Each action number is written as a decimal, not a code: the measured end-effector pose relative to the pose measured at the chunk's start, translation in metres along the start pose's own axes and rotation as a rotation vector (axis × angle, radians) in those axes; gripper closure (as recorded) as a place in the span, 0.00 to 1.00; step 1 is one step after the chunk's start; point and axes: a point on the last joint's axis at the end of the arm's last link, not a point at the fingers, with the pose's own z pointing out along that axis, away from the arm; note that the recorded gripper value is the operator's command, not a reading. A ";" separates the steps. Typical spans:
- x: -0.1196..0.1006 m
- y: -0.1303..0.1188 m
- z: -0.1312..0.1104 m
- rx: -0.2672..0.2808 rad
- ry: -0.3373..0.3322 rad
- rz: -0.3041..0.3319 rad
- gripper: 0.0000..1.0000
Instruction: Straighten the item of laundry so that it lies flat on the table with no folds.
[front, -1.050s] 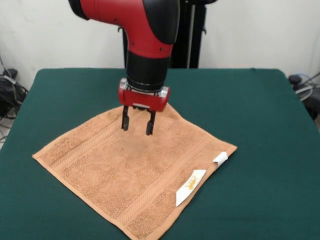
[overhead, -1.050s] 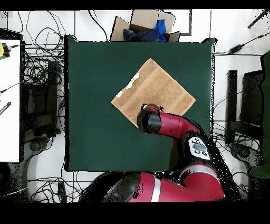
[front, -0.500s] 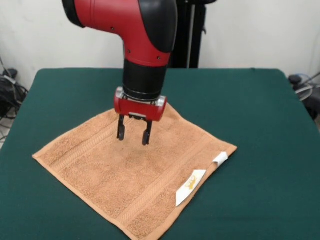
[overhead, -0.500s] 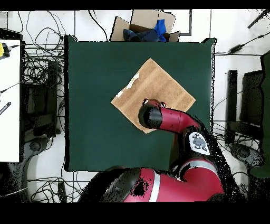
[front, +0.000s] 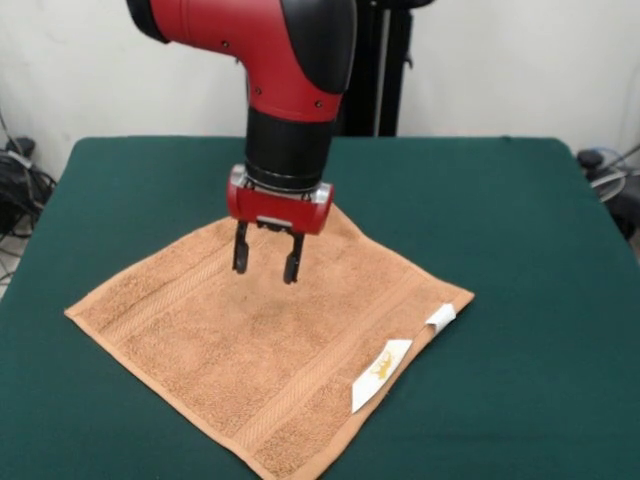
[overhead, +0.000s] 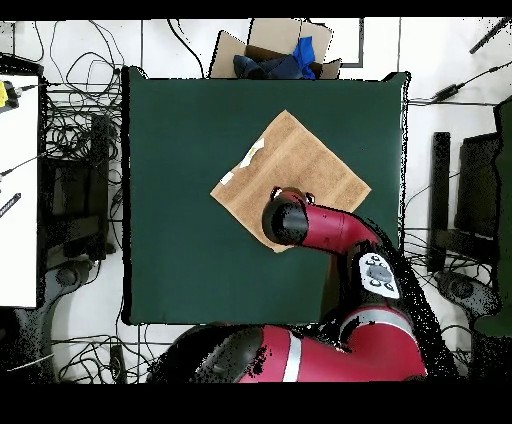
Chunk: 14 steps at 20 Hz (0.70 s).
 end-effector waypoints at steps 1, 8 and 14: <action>0.000 0.000 -0.002 0.002 -0.002 0.000 0.00; 0.004 -0.002 -0.013 0.016 0.000 -0.004 0.00; 0.017 0.005 -0.014 0.022 0.019 -0.016 0.00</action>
